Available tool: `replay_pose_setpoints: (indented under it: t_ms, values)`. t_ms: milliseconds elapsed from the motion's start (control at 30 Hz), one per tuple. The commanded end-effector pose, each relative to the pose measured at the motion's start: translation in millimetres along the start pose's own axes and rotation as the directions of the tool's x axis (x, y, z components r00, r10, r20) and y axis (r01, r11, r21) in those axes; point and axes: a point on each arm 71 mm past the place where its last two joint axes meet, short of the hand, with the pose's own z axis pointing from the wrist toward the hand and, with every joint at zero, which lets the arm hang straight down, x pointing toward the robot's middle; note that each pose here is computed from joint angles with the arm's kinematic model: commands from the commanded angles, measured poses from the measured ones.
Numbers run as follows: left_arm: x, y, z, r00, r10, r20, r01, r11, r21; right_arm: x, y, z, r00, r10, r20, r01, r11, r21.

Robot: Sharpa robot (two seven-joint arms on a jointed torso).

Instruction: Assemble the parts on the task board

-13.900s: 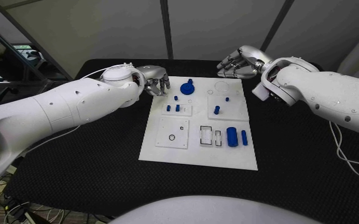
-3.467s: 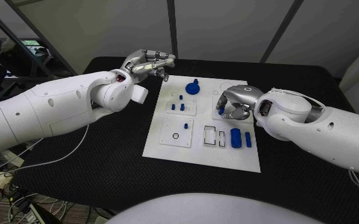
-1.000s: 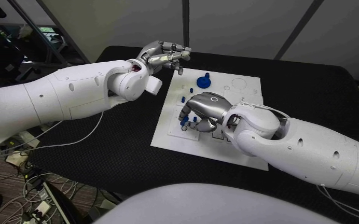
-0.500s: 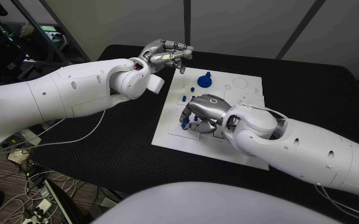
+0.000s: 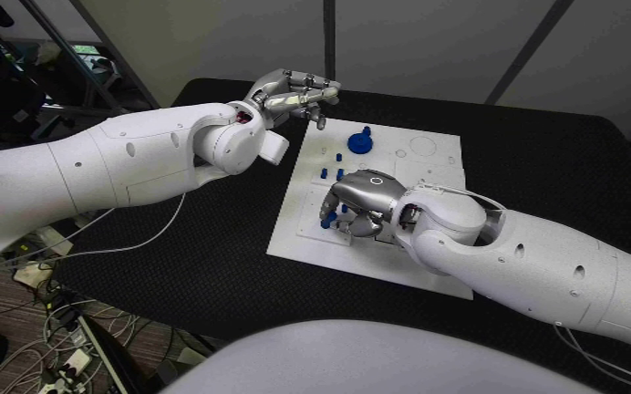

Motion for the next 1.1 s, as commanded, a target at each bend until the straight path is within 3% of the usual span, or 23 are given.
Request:
replay_pose_setpoints:
  t_ms: [33,700,1100]
  values:
    - [1.5,-1.2,0.5,1.0,-0.007,-0.012,0.007,1.0,0.004,1.6,-1.1,0.3,1.0,-0.023,-0.021,0.023,1.0,0.007]
    - [2.5,-1.0,1.1,1.0,-0.008,-0.016,0.008,1.0,0.001,12.1,4.5,2.6,0.998,-0.034,-0.043,0.033,0.999,-0.014]
    - [2.7,-0.4,1.5,1.0,-0.01,-0.022,0.01,1.0,-0.005,5.5,5.4,-0.1,0.999,-0.014,0.052,0.016,1.0,-0.025]
